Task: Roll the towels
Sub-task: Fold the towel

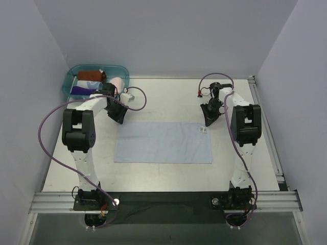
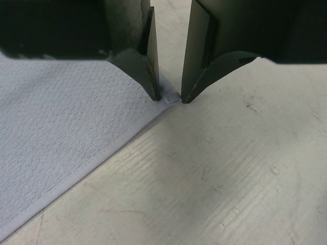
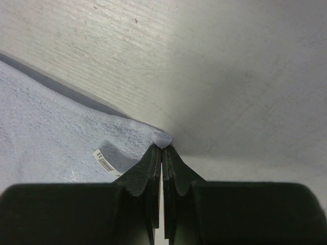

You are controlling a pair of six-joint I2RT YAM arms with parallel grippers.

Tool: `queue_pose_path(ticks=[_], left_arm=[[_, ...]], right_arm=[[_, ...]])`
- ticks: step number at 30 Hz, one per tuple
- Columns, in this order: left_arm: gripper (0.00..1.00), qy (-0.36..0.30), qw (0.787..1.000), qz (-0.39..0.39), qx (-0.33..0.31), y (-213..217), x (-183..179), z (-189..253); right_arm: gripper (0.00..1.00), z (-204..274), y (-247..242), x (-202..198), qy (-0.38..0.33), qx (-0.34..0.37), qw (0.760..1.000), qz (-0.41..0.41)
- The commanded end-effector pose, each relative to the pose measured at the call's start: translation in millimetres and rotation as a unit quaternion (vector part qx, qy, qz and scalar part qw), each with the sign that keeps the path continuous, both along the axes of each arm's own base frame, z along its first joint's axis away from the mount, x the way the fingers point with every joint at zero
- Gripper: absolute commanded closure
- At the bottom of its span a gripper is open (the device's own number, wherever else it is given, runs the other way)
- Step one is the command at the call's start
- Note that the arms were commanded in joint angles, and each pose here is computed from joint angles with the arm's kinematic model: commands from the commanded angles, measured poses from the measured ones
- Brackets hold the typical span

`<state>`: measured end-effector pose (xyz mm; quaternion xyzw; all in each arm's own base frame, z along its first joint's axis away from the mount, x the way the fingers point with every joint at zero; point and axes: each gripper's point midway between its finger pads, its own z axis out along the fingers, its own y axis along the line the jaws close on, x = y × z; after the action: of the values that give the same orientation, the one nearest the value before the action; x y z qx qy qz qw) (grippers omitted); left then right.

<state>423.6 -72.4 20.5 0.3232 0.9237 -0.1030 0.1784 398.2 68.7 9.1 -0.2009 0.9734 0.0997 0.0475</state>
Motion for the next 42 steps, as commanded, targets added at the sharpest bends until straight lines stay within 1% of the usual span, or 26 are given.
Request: queue_pose_path(ticks=[1,3,5,7,9,10,13,16,20,28,39,42], left_arm=[[0.66,-0.009,1.0,0.005,-0.001,-0.2,10.5,-4.4],[0.72,-0.007,1.0,0.003,-0.003,-1.6,10.0,-5.5],[0.76,-0.007,1.0,0.003,-0.007,-2.5,9.5,-5.1],[0.78,-0.009,1.0,0.001,-0.012,-4.8,9.8,-1.9],[0.78,-0.012,1.0,0.001,-0.013,-6.0,10.6,1.2],[0.75,-0.014,1.0,0.001,-0.013,-5.3,11.0,2.5],[0.63,-0.02,1.0,0.005,-0.016,-4.6,12.5,9.1],[0.6,-0.032,0.999,0.01,-0.015,-2.9,18.2,18.7],[0.59,-0.041,0.999,0.014,-0.014,-0.7,24.7,28.4],[0.59,-0.039,0.999,0.017,-0.015,-2.3,31.4,26.0],[0.59,0.004,1.0,-0.003,-0.011,-11.7,4.7,-1.5],[0.63,0.019,1.0,-0.002,-0.011,-13.1,1.3,-13.2]], right_arm=[[1.0,1.8,-8.2,-9.9,0.017,-0.011,1.0,0.001],[1.0,2.1,-8.5,-9.4,0.016,-0.012,1.0,0.001],[1.0,2.6,-9.2,-7.9,0.014,-0.012,1.0,0.001],[1.0,3.1,-9.9,-6.1,0.012,-0.011,1.0,-0.002],[1.0,4.5,-11.6,-3.6,0.009,-0.012,1.0,-0.005],[1.0,5.2,-11.2,-2.3,0.007,-0.011,1.0,-0.006],[1.0,8.1,-10.7,0.0,0.002,-0.01,1.0,-0.006],[1.0,9.7,-10.5,0.3,0.001,-0.009,1.0,-0.005],[1.0,11.5,-10.2,0.7,-0.001,-0.008,1.0,-0.005],[1.0,9.2,-10.0,0.2,0.002,-0.007,1.0,-0.005],[1.0,6.1,-11.9,-1.1,0.006,-0.009,1.0,-0.006],[1.0,5.0,-13.9,-1.9,0.007,-0.009,1.0,-0.008]])
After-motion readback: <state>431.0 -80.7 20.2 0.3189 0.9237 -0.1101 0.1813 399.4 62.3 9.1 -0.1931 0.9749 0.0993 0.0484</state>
